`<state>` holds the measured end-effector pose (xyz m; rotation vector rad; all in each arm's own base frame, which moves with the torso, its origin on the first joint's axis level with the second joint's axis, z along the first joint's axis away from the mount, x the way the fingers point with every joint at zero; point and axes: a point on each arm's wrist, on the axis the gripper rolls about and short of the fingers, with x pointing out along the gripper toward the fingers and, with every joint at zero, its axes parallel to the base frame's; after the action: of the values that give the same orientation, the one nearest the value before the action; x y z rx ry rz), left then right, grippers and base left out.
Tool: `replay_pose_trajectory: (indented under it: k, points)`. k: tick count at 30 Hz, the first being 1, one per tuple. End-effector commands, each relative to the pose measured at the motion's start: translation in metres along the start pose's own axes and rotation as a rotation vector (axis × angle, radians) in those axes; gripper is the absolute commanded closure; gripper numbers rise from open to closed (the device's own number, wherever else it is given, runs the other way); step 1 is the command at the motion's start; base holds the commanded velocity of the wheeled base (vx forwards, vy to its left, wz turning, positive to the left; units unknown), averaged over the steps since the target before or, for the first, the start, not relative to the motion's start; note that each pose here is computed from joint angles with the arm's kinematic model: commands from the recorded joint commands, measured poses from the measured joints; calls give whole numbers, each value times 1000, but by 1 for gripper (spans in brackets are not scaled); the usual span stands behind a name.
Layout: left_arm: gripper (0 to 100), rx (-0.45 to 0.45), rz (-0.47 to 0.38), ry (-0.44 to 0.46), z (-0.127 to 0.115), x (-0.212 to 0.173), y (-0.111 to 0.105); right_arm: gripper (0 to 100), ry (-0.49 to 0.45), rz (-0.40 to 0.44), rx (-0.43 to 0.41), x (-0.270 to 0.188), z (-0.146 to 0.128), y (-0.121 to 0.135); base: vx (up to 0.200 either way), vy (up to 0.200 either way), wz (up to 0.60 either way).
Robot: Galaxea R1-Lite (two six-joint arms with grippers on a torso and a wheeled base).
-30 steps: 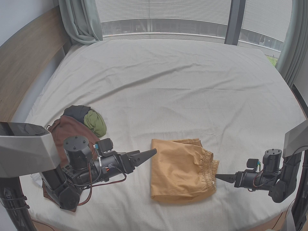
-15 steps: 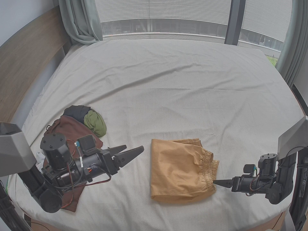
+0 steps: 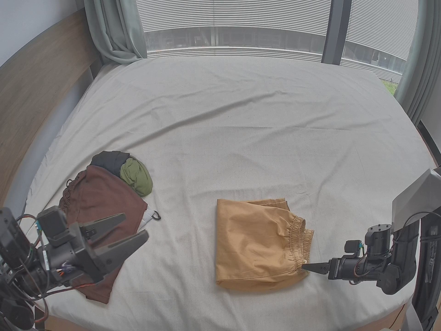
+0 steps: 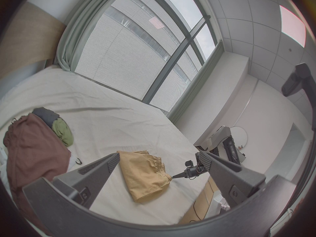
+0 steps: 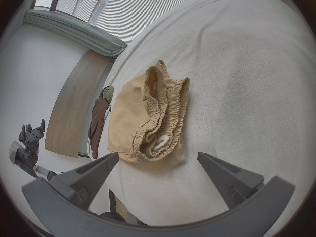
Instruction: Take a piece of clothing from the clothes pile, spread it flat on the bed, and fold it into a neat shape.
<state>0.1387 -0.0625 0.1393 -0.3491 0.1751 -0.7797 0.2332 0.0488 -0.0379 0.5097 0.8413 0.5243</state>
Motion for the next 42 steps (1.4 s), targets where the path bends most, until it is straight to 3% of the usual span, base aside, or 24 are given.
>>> replay_pose_trajectory:
  k: [1, 10, 17, 22, 25, 29, 38, 39, 42]
  points:
    - [0, 148, 35, -117, 1, -73, -30, 0, 53, 3, -10, 17, -10, -5, 0, 0, 0]
    - [0, 224, 86, -71, -29, -123, -48, 0, 49, 5, -46, 46, -10, -5, 0, 0, 0]
    - [0, 319, 245, -81, -52, -148, -54, 0, 26, 39, 7, 64, -5, 7, 0, 0, 0]
    - [0, 369, 474, -50, -81, -151, -43, 0, 5, 61, -11, 72, 0, 12, 0, 0, 0]
    - [0, 377, 535, -75, -80, -151, -42, 0, -2, 64, -13, 73, 1, 12, 0, 0, 0]
    - [0, 368, 571, -79, -80, -151, -41, 0, -13, 70, -19, 75, 4, 12, 0, 0, 0]
    - [0, 287, 563, -104, -80, -151, -41, 0, -23, 71, -21, 76, 6, 12, 0, 0, 0]
    - [0, 286, 562, -106, -80, -151, -41, 100, -22, 72, -21, 76, 6, 12, 0, 0, 0]
    - [0, 287, 563, -105, -80, -151, -41, 100, -19, 69, -19, 75, 5, 12, 0, 0, 0]
